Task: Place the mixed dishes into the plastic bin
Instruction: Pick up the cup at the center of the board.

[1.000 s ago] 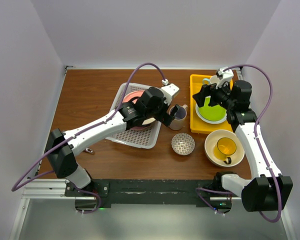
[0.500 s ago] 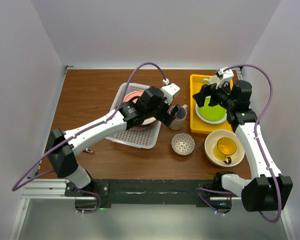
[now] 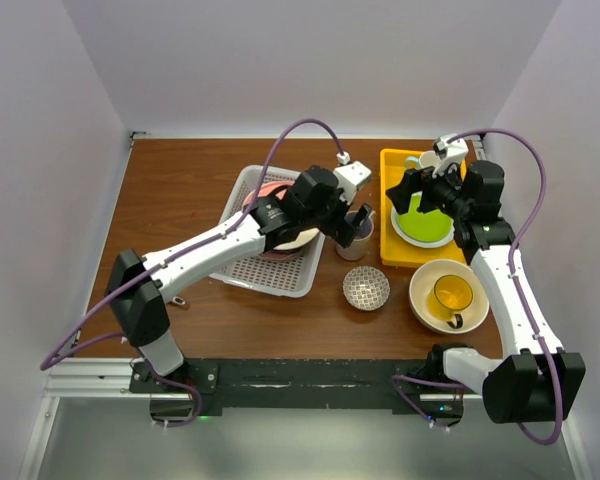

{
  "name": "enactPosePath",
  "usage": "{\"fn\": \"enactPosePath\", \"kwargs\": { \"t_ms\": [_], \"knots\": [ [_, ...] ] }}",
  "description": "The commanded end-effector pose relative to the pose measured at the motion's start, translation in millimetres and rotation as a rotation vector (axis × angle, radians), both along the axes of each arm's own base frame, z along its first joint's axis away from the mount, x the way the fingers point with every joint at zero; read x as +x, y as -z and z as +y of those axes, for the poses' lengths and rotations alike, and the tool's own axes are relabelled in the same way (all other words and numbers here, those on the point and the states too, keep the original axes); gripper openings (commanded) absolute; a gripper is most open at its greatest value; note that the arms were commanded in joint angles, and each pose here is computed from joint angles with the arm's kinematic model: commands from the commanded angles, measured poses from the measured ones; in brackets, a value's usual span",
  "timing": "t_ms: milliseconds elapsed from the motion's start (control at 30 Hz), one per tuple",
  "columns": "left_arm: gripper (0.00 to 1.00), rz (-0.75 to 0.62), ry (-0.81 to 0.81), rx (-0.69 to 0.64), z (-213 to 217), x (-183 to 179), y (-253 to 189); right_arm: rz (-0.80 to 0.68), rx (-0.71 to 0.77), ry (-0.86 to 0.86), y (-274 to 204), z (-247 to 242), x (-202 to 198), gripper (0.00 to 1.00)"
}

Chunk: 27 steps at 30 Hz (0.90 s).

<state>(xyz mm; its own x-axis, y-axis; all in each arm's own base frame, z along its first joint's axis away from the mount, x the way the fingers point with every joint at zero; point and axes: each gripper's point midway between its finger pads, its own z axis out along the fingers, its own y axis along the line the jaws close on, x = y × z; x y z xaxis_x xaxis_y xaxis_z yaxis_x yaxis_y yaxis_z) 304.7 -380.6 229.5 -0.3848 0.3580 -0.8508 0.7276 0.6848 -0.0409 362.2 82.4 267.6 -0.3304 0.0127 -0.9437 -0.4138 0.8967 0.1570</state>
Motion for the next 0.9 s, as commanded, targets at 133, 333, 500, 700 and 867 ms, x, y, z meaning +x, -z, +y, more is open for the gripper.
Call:
{"fn": "enactPosePath", "kwargs": {
  "t_ms": [133, 333, 500, 700, 867],
  "knots": [
    [0.96, -0.016, 0.012, 0.047, -15.3, 19.8, 3.1, -0.019, 0.013, -0.004, -6.9, -0.1, 1.6, 0.98],
    [0.80, 0.006, 0.021, 0.117, -20.6, 43.3, 23.6, -0.019, 0.014, 0.003, -7.2, -2.0, 2.1, 0.98],
    [0.63, 0.032, 0.040, 0.156, -24.8, 56.5, 43.2, -0.016, 0.011, 0.007, -6.4, -3.4, 2.3, 0.98],
    [0.57, 0.057, 0.041, 0.179, -31.0, 69.6, 56.9, -0.016, 0.011, 0.005, -6.4, -3.2, 2.2, 0.98],
    [0.52, 0.082, 0.024, 0.213, -29.7, 79.1, 72.0, -0.015, 0.012, 0.002, -6.7, -2.7, 1.6, 0.98]
  ]
}}
